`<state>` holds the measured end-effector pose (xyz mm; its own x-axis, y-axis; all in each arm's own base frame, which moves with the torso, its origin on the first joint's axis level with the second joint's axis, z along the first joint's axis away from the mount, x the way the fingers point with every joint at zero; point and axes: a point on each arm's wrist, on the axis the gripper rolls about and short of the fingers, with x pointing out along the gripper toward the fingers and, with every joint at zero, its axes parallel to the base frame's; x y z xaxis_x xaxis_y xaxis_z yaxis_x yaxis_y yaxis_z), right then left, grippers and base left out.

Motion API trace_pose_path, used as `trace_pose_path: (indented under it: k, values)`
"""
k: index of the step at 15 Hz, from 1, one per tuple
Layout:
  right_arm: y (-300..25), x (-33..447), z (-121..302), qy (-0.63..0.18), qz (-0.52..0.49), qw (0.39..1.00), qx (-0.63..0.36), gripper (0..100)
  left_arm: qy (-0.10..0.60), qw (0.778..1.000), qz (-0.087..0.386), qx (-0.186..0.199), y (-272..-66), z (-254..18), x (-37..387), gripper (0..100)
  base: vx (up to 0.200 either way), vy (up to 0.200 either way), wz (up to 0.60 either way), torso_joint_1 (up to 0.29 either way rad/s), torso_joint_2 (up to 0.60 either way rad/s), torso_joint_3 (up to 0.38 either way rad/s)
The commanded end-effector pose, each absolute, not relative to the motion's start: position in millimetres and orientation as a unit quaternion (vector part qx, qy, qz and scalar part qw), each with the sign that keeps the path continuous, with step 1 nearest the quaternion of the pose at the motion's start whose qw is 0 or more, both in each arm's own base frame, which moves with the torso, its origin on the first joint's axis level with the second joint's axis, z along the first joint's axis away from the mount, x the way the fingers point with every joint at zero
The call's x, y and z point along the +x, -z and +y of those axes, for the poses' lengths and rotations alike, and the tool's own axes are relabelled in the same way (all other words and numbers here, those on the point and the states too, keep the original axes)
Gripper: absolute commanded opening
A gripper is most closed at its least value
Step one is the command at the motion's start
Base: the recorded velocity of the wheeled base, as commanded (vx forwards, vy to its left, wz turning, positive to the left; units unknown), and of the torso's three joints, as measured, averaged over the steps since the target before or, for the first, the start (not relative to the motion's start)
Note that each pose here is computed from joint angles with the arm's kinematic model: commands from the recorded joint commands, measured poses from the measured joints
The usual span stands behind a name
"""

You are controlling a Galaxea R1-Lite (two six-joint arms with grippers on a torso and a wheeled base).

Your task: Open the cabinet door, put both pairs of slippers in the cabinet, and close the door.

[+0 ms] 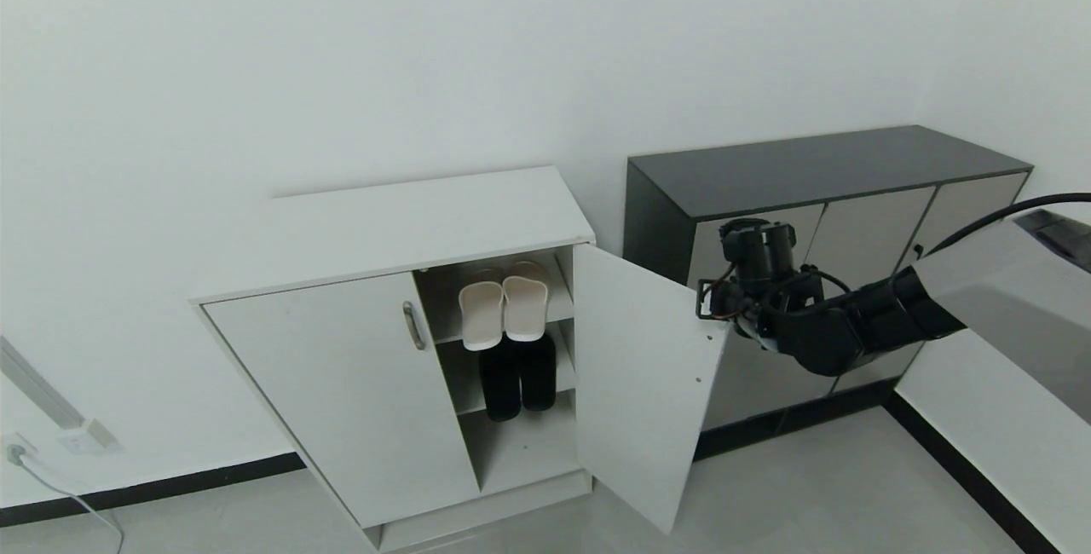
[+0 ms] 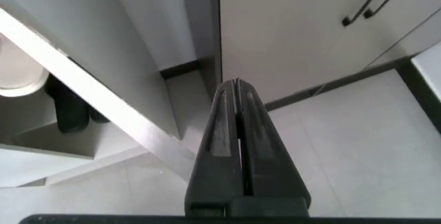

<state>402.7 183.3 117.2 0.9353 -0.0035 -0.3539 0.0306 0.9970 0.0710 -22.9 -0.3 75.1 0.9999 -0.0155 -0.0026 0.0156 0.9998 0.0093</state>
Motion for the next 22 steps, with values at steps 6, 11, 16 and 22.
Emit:
trace_pose_path:
  k: [6,11,16,22]
  values:
    - [-129.0,329.4,239.6,-0.083,0.192,0.978,0.017,0,0.007,1.0,0.002,0.003,-75.4,-0.3,-22.9,0,0.0,0.0,0.0,0.0,0.0,0.0]
    - [-136.3,286.0,256.7,-0.14,0.16,0.977,0.003,0,0.007,1.0,0.002,0.003,-75.4,-0.3,-22.9,0,0.0,0.0,0.0,0.0,0.0,0.0]
    - [-131.3,280.7,259.8,-0.151,0.153,0.977,-0.01,0,0.007,1.0,0.002,0.002,-75.4,-0.3,-22.9,0,0.0,0.0,0.0,0.0,0.0,0.0]
    - [-127.2,276.5,263.3,-0.16,0.16,0.974,-0.013,0,0.007,1.0,0.002,0.003,-75.4,-0.3,-22.9,0,0.0,0.0,0.6,-0.002,0.0,0.002]
